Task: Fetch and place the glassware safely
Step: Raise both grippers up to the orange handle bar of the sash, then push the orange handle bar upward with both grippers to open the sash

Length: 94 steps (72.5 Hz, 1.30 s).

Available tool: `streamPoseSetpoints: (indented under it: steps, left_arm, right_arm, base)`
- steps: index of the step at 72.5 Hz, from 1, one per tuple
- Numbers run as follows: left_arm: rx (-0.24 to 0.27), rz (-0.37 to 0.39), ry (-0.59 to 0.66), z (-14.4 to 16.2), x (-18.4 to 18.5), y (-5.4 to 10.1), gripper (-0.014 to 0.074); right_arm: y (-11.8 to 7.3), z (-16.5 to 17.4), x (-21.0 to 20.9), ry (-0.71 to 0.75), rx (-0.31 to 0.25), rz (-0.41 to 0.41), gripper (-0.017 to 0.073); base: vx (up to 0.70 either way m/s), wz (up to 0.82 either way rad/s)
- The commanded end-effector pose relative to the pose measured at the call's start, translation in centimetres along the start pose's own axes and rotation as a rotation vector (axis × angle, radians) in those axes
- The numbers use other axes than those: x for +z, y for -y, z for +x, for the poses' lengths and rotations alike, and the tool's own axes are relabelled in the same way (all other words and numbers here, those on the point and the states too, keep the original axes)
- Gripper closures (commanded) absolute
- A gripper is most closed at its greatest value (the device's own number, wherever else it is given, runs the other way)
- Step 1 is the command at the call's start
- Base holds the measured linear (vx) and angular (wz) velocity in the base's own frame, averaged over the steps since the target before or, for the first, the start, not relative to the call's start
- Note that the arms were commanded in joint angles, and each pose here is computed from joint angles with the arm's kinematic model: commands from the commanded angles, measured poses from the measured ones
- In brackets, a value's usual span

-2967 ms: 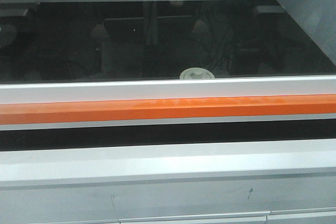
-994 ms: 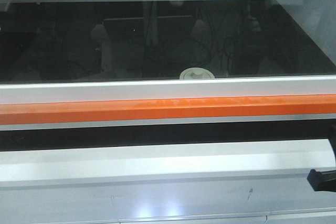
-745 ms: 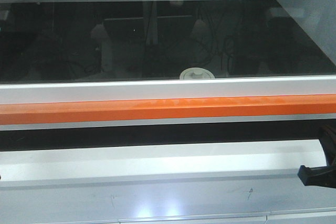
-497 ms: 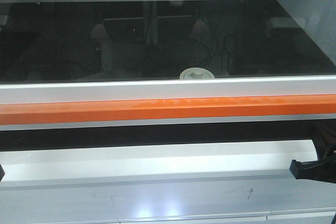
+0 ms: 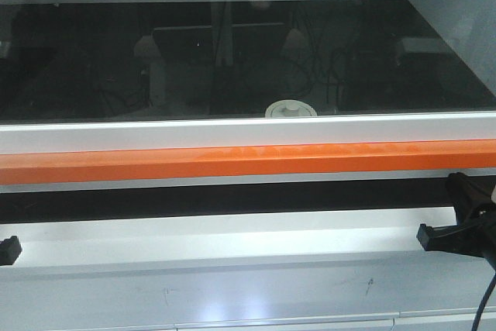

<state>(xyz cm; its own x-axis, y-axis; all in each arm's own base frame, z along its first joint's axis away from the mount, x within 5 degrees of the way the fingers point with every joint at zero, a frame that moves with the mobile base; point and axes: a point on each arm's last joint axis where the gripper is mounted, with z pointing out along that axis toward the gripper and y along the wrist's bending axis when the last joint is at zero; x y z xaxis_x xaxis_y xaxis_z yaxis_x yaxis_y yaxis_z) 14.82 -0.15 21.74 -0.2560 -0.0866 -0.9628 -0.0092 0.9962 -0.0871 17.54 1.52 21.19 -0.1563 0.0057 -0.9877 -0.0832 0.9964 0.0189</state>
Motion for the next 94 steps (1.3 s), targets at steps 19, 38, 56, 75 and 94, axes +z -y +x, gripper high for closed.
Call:
streamPoseSetpoints:
  steps: [19, 38, 56, 75, 94]
  left_arm:
    - [-0.005, 0.018, 0.109, -1.2, 1.7, 0.2, 0.0601]
    - [0.015, 0.043, 0.175, -1.3, 2.7, 0.4, 0.0601]
    - [0.013, 0.058, 0.268, -1.9, 3.2, 0.5, 0.0601]
    - [0.049, 0.109, 0.377, -2.8, 2.8, 1.0, 0.0601]
    - [0.036, 0.125, 0.412, -3.3, 2.2, 1.1, 0.0601]
  right_arm:
    - [-0.1, -1.8, 0.7, 0.170, -0.008, -0.009, 0.0560]
    - [-0.1, -1.9, 1.1, 0.204, -0.007, -0.009, 0.0560]
    - [-0.1, -1.8, 1.2, 0.210, -0.007, -0.010, 0.0560]
    - [-0.1, -1.9, 1.2, 0.221, -0.009, -0.011, 0.0560]
    - [-0.1, -2.2, 1.1, 0.257, -0.009, -0.012, 0.0560]
  base:
    - [0.00, 0.00]
    - [0.00, 0.00]
    - [0.00, 0.01]
    - [0.00, 0.02]
    - [0.00, 0.01]
